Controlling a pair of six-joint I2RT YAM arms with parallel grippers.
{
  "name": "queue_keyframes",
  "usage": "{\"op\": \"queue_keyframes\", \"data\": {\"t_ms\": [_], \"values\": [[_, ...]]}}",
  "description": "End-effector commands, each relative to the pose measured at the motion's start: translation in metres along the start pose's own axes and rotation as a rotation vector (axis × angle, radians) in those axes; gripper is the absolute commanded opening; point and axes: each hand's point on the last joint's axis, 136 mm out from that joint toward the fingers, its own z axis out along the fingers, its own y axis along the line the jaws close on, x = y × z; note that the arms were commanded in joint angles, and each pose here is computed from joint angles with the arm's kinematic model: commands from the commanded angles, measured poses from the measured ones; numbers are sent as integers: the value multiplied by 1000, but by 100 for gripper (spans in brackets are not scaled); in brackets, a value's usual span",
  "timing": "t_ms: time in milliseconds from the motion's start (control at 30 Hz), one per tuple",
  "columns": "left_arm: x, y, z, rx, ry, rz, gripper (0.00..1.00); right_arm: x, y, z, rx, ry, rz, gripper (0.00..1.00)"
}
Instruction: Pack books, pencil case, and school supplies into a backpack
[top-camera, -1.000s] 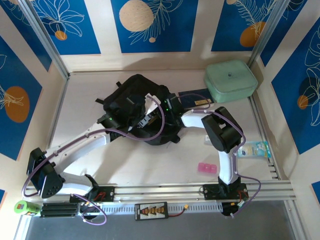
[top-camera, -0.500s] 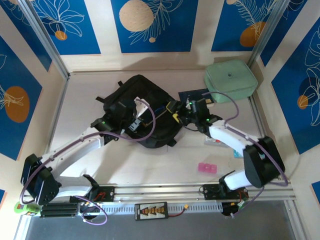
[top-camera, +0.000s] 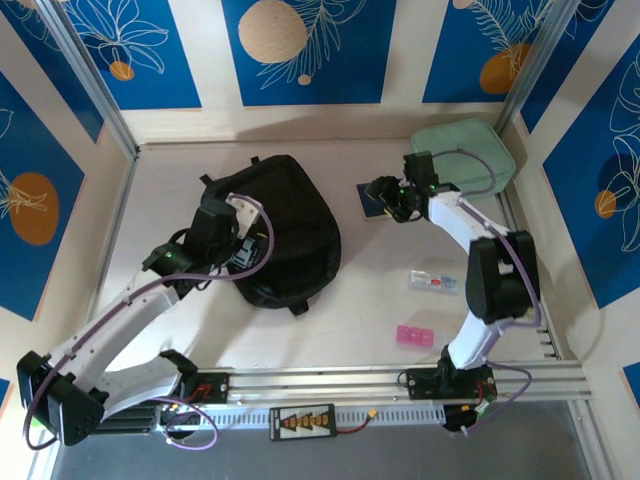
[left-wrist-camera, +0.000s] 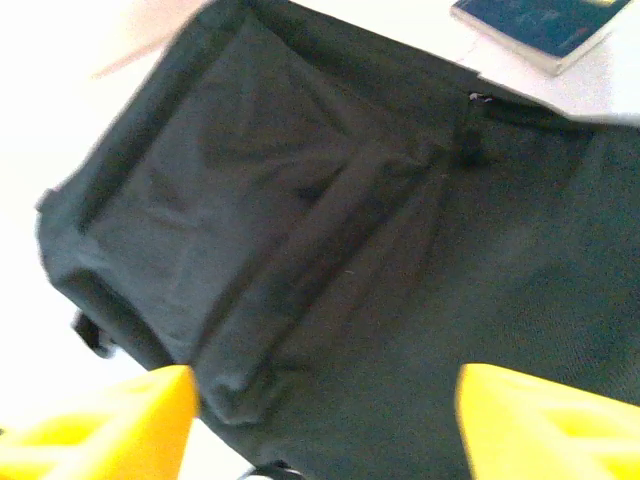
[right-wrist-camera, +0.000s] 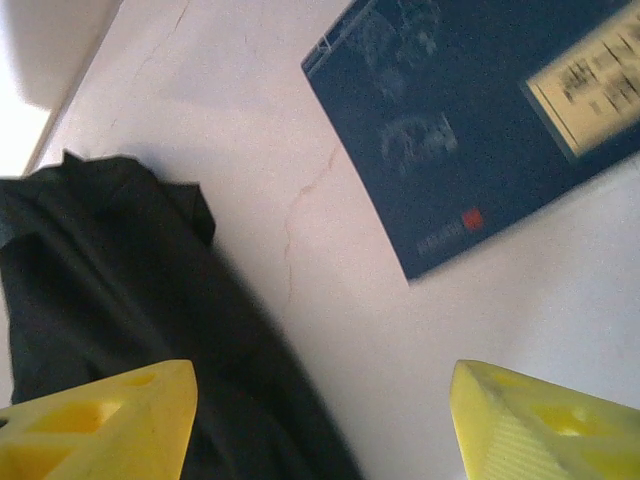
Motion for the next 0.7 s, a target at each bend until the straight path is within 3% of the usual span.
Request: {"op": "queue_keyframes", "data": {"t_ms": [0, 267, 667], "values": [[6, -18, -15, 130, 15, -105, 82, -9, -7, 27, 65, 57, -25, 67], [-7, -13, -47, 150, -93, -139, 97, -28, 2, 80, 108, 96, -8, 66], [-17, -12, -26, 130, -82, -171, 100, -2, -27, 105, 206, 191, 20, 70]]}}
